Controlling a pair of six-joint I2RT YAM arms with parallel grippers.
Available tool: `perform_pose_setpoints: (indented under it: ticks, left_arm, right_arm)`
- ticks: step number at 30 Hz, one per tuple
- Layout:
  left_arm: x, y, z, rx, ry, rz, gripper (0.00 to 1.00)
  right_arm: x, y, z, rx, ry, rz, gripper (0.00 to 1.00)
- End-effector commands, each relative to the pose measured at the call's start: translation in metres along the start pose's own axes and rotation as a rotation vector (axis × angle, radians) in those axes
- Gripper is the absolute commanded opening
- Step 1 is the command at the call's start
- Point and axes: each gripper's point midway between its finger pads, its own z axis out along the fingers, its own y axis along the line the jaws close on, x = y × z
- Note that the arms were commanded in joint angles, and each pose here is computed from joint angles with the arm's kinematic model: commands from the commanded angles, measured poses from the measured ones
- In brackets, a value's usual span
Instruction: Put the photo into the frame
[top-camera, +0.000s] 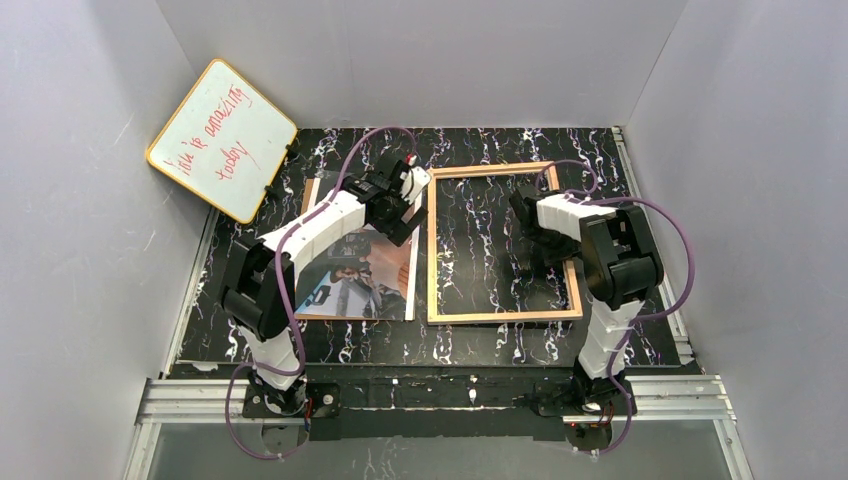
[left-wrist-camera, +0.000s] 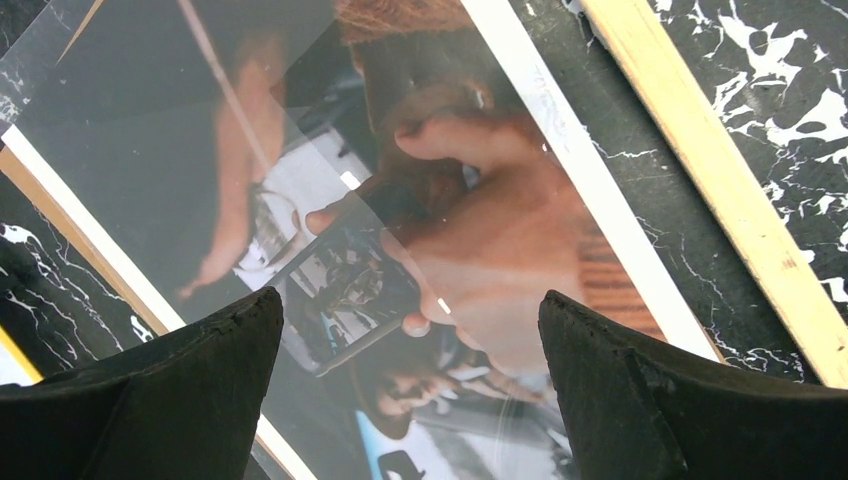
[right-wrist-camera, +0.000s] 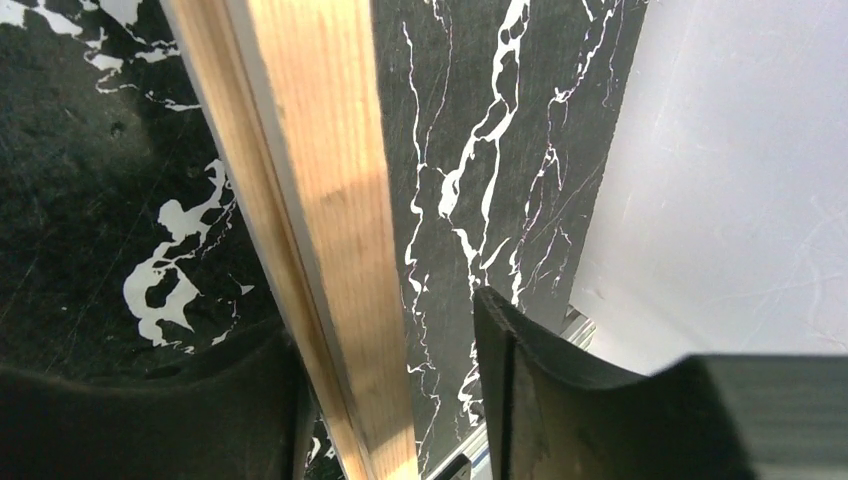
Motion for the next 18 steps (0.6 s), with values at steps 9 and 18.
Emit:
perform_pose_setpoints:
  ticks: [9,18]
  left_arm:
    - [-0.003,0.010,-0.037,0.038,-0.025,-0.019,0.98]
    - [-0.015,0.024,-0.059,0.046,-0.048,-0.045,0.98]
  right_arm:
    - [-0.039,-0.016,-0.015,-0.121,-0.090,0.269,0.87]
    - [-0.091,-0.018,-0.042,-0.494,-0.206,0.416,0.90]
